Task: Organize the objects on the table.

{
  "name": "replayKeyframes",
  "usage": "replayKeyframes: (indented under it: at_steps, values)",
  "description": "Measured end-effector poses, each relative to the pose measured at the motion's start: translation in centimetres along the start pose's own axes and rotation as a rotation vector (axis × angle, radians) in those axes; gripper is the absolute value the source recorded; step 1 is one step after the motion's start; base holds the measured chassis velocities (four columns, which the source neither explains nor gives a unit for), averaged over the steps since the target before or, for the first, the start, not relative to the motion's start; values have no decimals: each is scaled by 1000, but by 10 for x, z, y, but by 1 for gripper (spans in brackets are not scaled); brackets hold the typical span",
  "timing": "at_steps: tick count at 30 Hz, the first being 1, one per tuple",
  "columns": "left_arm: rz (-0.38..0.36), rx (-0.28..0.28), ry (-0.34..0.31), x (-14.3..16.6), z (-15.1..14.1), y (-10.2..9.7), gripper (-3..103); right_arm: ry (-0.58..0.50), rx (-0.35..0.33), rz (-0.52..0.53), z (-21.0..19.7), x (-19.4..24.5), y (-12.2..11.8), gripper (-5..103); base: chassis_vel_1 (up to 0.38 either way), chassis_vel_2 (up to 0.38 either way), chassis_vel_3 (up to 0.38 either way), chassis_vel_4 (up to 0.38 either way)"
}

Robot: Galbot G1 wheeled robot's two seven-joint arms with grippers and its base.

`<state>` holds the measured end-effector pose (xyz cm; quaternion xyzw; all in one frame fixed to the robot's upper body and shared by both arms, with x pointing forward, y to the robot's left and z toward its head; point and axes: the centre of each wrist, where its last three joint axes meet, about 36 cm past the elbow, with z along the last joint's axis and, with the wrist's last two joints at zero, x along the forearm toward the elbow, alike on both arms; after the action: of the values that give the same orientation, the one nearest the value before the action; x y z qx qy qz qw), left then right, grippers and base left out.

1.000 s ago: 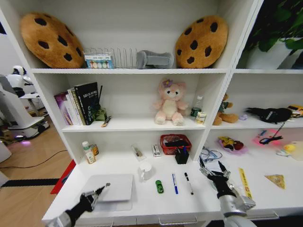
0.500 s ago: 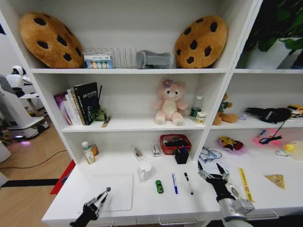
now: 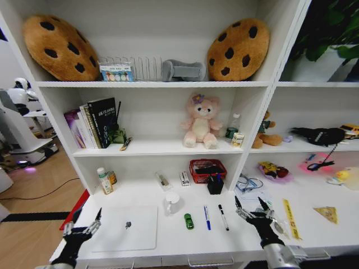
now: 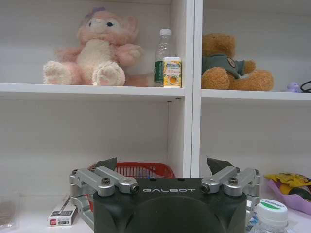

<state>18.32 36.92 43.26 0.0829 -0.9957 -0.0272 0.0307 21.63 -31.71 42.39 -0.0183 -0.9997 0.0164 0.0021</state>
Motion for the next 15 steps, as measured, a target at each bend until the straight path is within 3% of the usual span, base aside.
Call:
replayKeyframes:
  at_steps: [4, 6, 9, 15]
  values:
    - [-93, 25, -47, -4, -18, 31, 100, -7, 42, -38, -2, 7, 0, 100, 0, 0, 0, 0]
    - [-93, 25, -47, -4, -18, 31, 100, -7, 42, -38, -2, 7, 0, 100, 0, 0, 0, 0]
    - [-158, 51, -62, -5, -21, 45, 100, -1, 35, -48, 1, 9, 4, 100, 0, 0, 0, 0]
    - [-167, 54, -51, -5, -20, 46, 100, -2, 3, -65, 2, 8, 11, 100, 0, 0, 0, 0]
